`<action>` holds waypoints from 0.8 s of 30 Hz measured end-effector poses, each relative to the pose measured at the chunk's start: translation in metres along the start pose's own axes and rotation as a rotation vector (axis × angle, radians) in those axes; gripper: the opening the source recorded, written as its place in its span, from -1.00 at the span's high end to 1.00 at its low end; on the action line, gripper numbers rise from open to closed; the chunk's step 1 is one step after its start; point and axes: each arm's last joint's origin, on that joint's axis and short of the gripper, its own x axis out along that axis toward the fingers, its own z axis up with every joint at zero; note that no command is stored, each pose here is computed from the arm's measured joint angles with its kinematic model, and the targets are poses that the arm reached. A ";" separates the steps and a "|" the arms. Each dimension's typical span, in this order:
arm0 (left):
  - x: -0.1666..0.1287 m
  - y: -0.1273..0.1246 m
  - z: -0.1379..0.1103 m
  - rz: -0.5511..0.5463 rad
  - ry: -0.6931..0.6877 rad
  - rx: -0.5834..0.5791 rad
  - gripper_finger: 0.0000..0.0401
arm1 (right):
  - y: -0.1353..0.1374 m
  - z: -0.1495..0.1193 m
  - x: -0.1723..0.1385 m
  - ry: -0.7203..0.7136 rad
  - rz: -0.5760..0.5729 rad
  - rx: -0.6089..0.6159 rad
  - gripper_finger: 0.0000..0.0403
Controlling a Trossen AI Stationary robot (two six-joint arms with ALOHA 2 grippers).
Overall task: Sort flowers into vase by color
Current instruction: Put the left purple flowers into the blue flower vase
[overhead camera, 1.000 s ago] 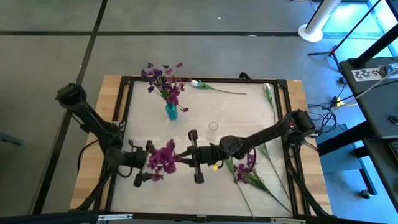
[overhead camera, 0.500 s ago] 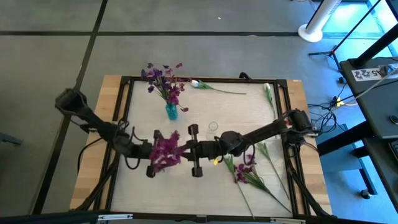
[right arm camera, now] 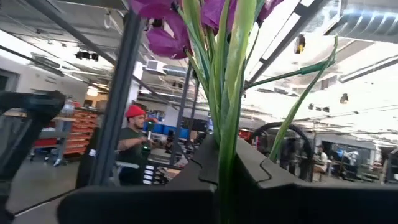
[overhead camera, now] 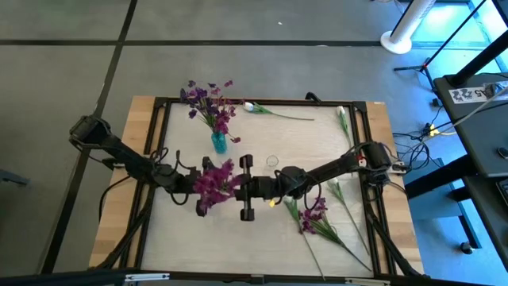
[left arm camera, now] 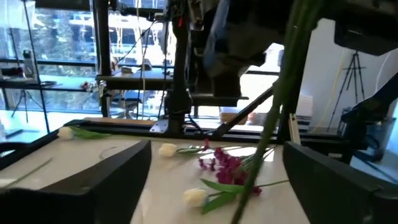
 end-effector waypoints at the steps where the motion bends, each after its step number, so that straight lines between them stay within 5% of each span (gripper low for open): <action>1: 0.000 0.000 0.000 0.000 -0.001 -0.009 -0.70 | -0.002 -0.001 0.000 0.001 -0.005 -0.003 0.95; 7: -0.002 -0.004 0.001 -0.018 -0.005 -0.048 -0.10 | -0.008 -0.003 0.000 0.019 -0.028 -0.010 0.93; 14: -0.006 -0.009 0.000 0.037 -0.004 -0.082 0.85 | -0.010 -0.006 0.001 0.045 -0.028 -0.013 0.87; 24: -0.010 -0.013 -0.005 0.106 0.041 -0.030 0.98 | -0.010 -0.012 0.000 0.117 -0.071 0.019 0.61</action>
